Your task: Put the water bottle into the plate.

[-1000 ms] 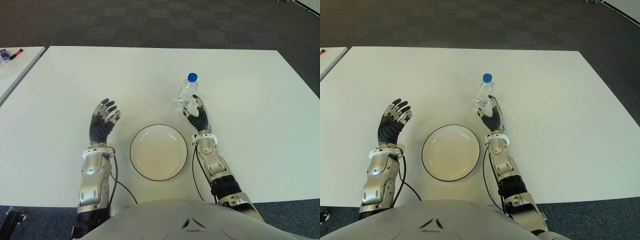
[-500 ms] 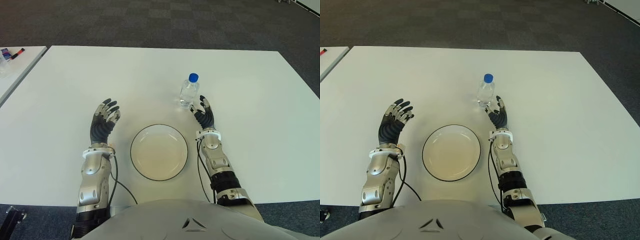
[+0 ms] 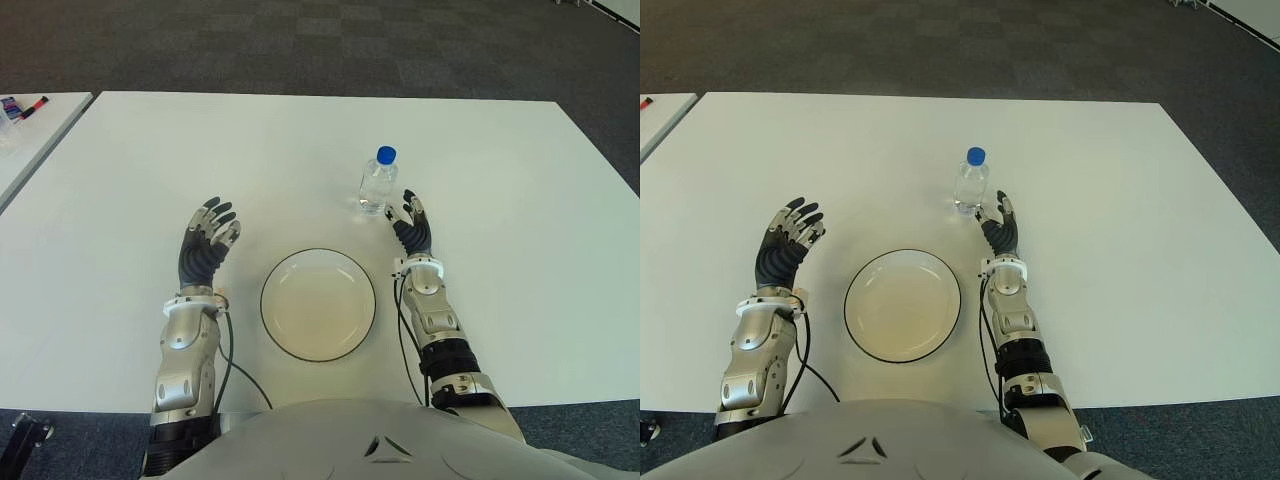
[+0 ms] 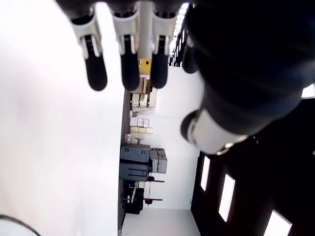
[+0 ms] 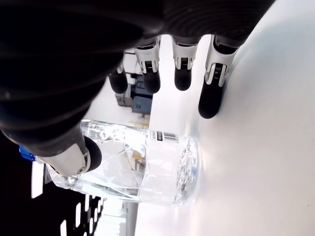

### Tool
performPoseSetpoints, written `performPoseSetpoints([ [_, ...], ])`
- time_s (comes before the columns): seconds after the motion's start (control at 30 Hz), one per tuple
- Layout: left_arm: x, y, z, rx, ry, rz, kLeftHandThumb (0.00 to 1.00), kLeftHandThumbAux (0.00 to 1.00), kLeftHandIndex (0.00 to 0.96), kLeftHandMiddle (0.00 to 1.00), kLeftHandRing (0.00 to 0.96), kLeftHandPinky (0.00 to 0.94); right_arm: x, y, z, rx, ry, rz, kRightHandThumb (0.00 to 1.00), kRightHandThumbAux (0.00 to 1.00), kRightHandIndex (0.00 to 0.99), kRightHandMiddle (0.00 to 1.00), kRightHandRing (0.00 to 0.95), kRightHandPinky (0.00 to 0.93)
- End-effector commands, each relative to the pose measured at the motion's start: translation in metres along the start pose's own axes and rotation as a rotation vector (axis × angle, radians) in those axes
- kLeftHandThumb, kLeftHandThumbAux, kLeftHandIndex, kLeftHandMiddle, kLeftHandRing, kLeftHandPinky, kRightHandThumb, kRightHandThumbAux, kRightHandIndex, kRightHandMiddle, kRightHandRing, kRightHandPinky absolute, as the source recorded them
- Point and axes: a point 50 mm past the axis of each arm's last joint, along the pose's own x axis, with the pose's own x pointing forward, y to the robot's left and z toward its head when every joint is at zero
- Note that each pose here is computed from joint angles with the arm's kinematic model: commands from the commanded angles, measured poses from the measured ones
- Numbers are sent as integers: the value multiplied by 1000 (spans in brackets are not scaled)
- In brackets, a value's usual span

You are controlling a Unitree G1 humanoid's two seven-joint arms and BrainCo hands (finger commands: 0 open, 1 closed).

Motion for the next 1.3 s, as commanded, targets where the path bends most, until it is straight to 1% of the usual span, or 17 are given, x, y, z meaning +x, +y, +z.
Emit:
performPoseSetpoints([
  [0.03,0,3,-4,15,20,11,407,820,156,192,204,239,-1,1,-6,18,41,-15,0,616,0,0,0,5],
  [0.2,0,4,-3,15,18,8,403,824,163,193,204,245,-1,1,-6,19,43,-30,0,618,0,0,0,20],
  [0.57,0,5,-4,2,19,-10,408,819,161,194,208,246,-1,2,-3,3,40,-63,0,610,0,0,0,83],
  [0.63,0,6,-4,7,20,-11,409,818,160,193,208,245,-2,2,-3,2,32,-70,0,608,0,0,0,85],
  [0.7,1,7,-5,15,21,-10,408,817,159,195,210,250,-2,2,-2,2,20,-73,0,592,0,0,0,115],
  [0.9,1,8,-6,20,29,-6,404,817,152,192,210,250,-3,2,0,-11,-7,-71,0,567,0,0,0,134],
  [1.03,2,8,-7,15,34,2,412,816,152,192,211,254,-3,2,1,-30,-18,-68,0,552,0,0,8,212],
  [1.07,2,8,-7,14,35,5,415,814,152,190,209,249,-3,2,1,-37,-21,-68,0,540,0,0,54,298],
  [1.13,2,9,-8,14,38,14,418,812,148,183,199,233,-3,2,1,-57,-25,-68,0,520,0,0,116,425],
  [1.17,3,9,-8,14,39,16,418,812,147,181,196,228,-2,3,1,-66,-26,-67,0,515,0,0,128,451],
  [1.2,3,9,-8,15,40,18,417,811,144,176,190,220,-2,3,1,-72,-27,-66,0,505,0,0,149,496],
  [1.3,3,9,-9,17,42,23,401,814,136,164,176,205,-1,3,2,-95,-31,-58,0,481,0,0,185,546],
])
